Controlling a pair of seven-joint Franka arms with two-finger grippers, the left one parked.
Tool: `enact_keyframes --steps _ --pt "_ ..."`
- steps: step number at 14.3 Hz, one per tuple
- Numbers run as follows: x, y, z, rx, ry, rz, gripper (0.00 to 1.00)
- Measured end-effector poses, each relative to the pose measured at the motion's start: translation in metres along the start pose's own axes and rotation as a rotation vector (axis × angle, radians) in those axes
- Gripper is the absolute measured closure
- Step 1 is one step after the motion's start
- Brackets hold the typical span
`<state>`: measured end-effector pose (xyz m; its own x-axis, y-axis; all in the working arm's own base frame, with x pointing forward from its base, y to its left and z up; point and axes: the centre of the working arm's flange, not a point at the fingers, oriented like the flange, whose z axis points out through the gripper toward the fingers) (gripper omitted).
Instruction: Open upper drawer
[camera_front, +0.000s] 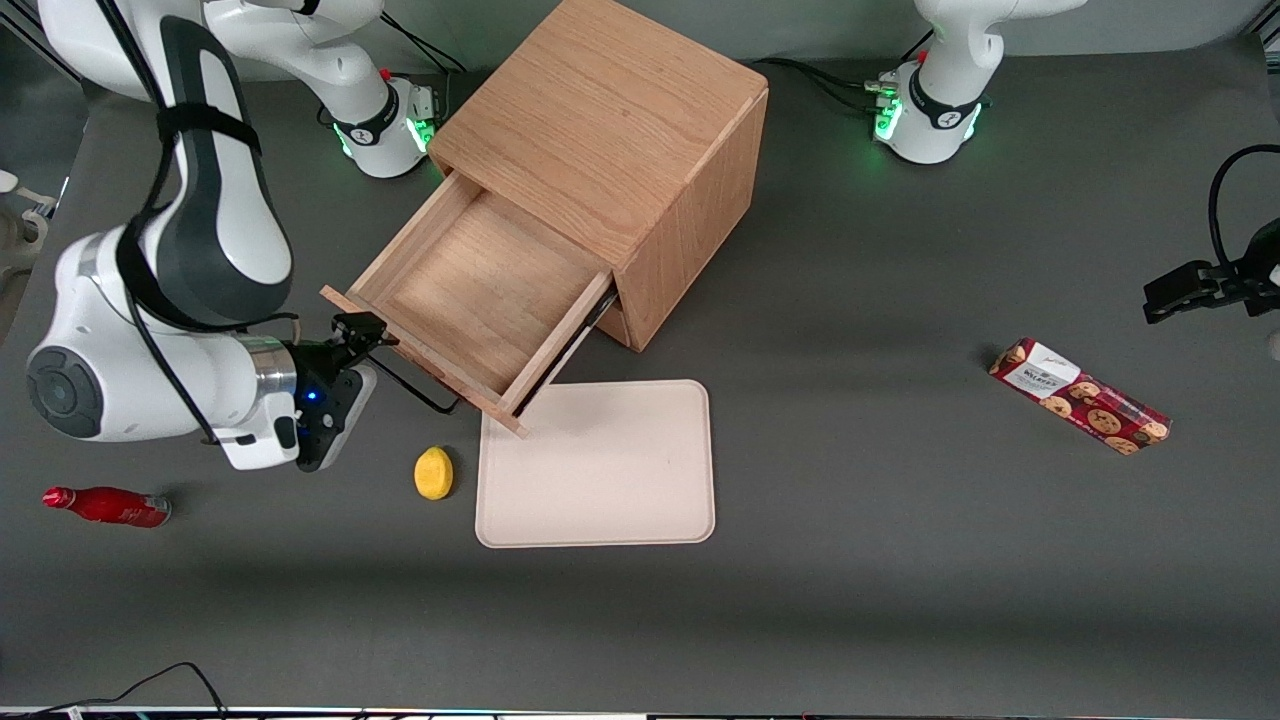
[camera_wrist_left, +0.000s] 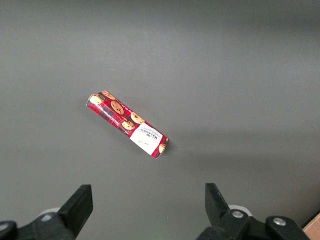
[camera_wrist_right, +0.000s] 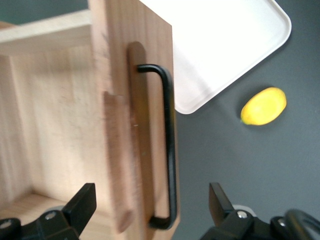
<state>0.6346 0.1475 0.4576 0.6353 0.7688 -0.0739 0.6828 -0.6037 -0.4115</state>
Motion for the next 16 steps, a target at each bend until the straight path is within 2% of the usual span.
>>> enact_keyframes --steps 2,4,6,8,11,14,16 --pt "-0.003 -0.019 -0.022 -0.006 0.008 0.124 0.0" --pt "-0.016 -0.04 -0.05 -0.032 0.016 0.318 0.0" --pt "-0.032 -0.066 -0.077 -0.113 0.017 0.472 0.0" --pt "-0.046 -0.09 -0.092 -0.196 0.012 0.542 0.0" --pt "-0.077 -0.087 -0.098 -0.307 -0.005 0.625 0.0" --pt "-0.122 -0.068 -0.09 -0.373 0.023 0.737 0.0" --pt "-0.161 -0.058 -0.087 -0.369 0.046 0.79 0.0"
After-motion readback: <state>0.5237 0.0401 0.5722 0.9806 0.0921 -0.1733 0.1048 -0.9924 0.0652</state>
